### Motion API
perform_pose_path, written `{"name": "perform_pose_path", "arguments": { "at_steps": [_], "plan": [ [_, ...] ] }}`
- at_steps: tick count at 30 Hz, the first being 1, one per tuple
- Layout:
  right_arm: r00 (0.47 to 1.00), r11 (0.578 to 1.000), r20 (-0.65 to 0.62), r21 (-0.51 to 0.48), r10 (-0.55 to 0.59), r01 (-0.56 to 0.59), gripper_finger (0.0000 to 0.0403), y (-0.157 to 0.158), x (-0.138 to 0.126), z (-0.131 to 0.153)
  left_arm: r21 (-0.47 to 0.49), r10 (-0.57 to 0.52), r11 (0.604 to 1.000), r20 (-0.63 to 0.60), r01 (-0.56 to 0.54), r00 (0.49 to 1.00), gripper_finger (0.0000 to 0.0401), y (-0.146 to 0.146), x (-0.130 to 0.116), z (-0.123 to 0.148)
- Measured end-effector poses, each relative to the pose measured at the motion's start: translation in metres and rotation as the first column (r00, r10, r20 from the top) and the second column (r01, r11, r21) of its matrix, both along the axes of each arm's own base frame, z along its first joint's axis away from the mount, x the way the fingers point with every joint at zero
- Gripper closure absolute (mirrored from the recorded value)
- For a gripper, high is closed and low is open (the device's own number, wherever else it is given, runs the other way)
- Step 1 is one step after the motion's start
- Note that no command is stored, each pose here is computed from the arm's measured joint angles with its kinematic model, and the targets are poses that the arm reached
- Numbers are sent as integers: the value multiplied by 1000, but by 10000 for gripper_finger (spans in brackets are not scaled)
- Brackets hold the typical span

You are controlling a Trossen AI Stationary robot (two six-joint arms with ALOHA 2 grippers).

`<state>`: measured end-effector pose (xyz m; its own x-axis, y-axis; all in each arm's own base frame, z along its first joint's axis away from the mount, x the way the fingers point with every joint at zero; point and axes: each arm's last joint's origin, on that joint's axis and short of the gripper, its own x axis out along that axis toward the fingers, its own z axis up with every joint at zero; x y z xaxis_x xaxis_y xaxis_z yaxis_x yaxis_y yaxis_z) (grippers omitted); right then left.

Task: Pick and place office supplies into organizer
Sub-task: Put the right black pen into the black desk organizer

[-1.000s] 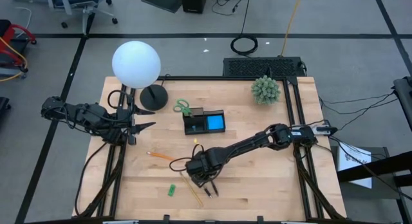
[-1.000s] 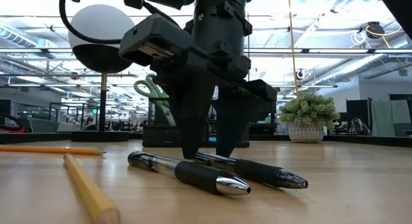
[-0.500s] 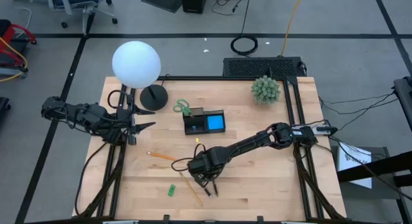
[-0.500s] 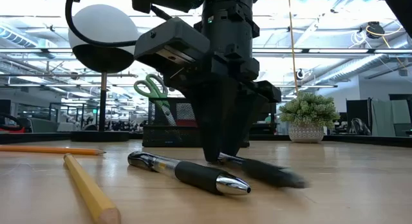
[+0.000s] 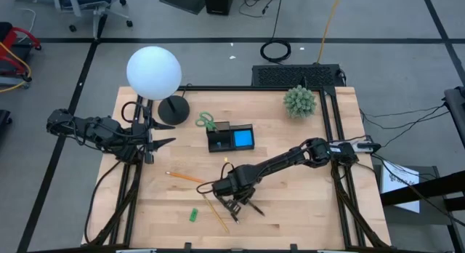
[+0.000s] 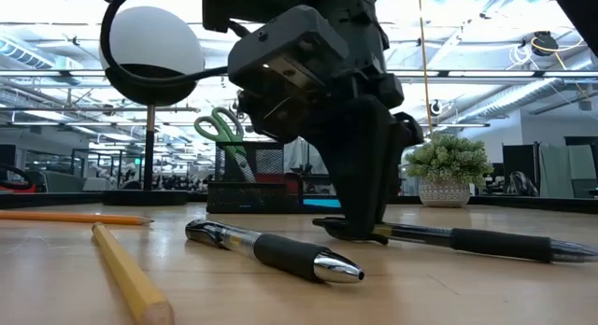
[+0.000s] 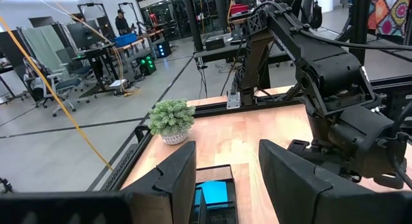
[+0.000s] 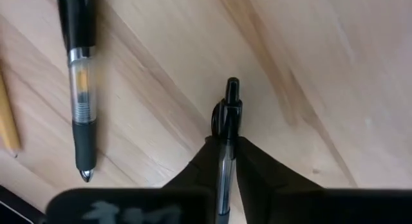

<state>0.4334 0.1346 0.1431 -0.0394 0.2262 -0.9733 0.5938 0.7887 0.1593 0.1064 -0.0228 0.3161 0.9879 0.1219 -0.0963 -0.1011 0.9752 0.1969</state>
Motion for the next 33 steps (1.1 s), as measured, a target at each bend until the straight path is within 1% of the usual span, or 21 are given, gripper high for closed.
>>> {"name": "perform_pose_path", "arguments": {
  "at_steps": [5, 12, 16, 22, 26, 33],
  "plan": [
    [999, 999, 35, -9, 41, -41, 367, -2, 3, 0, 0, 0, 1000, 0, 0, 1000, 229, 0, 0, 0],
    [990, 999, 136, -42, 38, -33, 386, -4, 12, 1, 0, 0, 1000, 0, 0, 1000, 229, 0, 0, 0],
    [984, 999, 174, -40, 41, -35, 383, -4, 16, 1, 0, 0, 1000, 0, 0, 1000, 229, 0, 0, 0],
    [969, 993, 235, -109, 70, -45, 383, -7, 20, 6, 7, -1, 1000, -1, 1, 1000, 229, 0, 0, 0],
    [951, 985, 297, -167, 84, -35, 385, -14, 23, 17, 7, -1, 1000, 0, 1, 1000, 229, 0, 0, 0],
    [902, 971, 412, -239, 129, -29, 384, -21, 25, 46, 9, -1, 1000, 0, 1, 1000, 229, 0, 0, 0]
  ]
}}
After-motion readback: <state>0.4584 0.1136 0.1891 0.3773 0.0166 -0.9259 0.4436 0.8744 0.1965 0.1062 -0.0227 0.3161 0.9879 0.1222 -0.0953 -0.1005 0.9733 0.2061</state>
